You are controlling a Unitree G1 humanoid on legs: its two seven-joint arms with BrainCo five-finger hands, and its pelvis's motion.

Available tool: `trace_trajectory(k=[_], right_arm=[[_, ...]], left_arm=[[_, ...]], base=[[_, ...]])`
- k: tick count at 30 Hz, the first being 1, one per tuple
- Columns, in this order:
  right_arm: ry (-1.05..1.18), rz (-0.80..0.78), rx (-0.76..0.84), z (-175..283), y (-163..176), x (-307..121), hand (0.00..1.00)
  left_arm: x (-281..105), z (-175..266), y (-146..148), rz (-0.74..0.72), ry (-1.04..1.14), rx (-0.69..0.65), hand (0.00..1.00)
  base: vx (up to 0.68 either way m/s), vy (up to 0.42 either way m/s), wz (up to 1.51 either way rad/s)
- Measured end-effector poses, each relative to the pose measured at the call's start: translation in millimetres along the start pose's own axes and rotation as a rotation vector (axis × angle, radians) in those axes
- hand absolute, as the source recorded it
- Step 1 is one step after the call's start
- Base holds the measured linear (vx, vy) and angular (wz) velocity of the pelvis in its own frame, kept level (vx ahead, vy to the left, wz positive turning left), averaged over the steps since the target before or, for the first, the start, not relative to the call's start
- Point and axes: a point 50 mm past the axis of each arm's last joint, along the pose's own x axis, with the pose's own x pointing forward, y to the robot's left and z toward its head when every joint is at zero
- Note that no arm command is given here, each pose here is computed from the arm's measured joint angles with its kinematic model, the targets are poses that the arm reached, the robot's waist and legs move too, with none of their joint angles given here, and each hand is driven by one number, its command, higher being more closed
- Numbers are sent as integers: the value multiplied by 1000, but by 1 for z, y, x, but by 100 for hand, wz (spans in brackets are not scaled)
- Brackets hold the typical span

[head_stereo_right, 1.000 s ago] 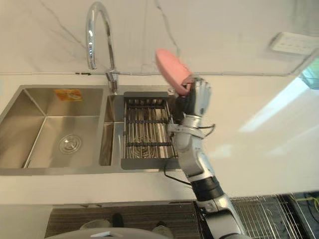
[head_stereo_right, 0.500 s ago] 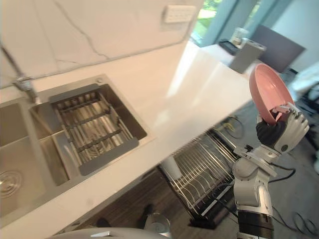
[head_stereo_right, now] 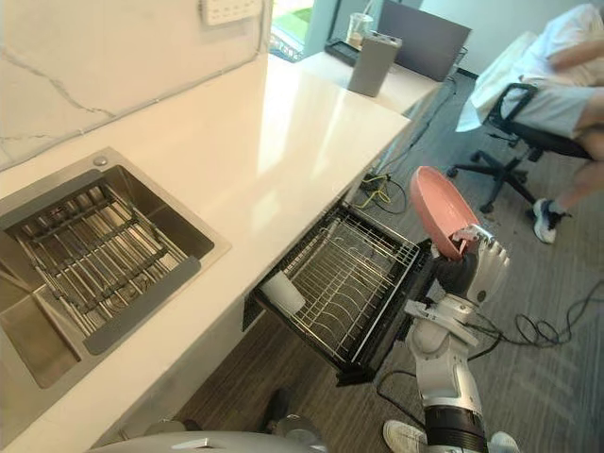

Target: Walk over to the sink, pick up the cup, carry it to the dishwasher, place the cup inside the dishwasher, then close the dishwasher door

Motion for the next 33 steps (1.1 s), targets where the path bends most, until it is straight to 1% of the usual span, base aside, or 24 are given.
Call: trace_trajectory(k=[2, 6, 10, 14, 19, 21, 22, 26, 28, 31, 33], right_arm=[[26, 16, -12, -4, 2, -7, 100], [114, 65, -61, -19, 10, -20, 100], [128, 72, -74, -22, 11, -21, 100], [161, 121, -110, -31, 18, -28, 100], [146, 145, -119, -28, 27, -25, 100], [145, 170, -119, -26, 34, -24, 100], [145, 220, -123, -25, 43, -24, 100], [151, 312, -156, -29, 56, -26, 100], [150, 330, -158, -26, 64, -19, 100], [180, 295, -130, -18, 72, 1, 100], [178, 285, -131, -13, 76, 20, 100]], left_arm=[[-1, 1, 5, 6, -11, -15, 0], [-1, 1, 0, -11, -21, -18, 0], [-1, -1, -6, -28, -14, -19, 0], [-1, 0, -8, -39, -18, -15, 0], [-1, 3, -11, -55, -25, 3, 0], [-1, 2, -13, -61, -20, 17, 0], [-1, 4, -15, -70, -20, 27, 0], [-1, 8, -21, -95, -28, 50, 0], [-1, 12, -25, -114, -35, 68, 0], [-1, 16, -31, -161, -32, 75, 0], [-2, 23, -35, -180, -32, 38, 0]], base=[[108, 28, -5], [-32, 13, 0], [-14, 90, 2], [-9, 105, 6], [-62, 131, 10], [-56, 119, 11], [-32, 94, 14], [-28, 83, 25], [-26, 76, 23], [-41, 88, 10], [-45, 98, 7]])
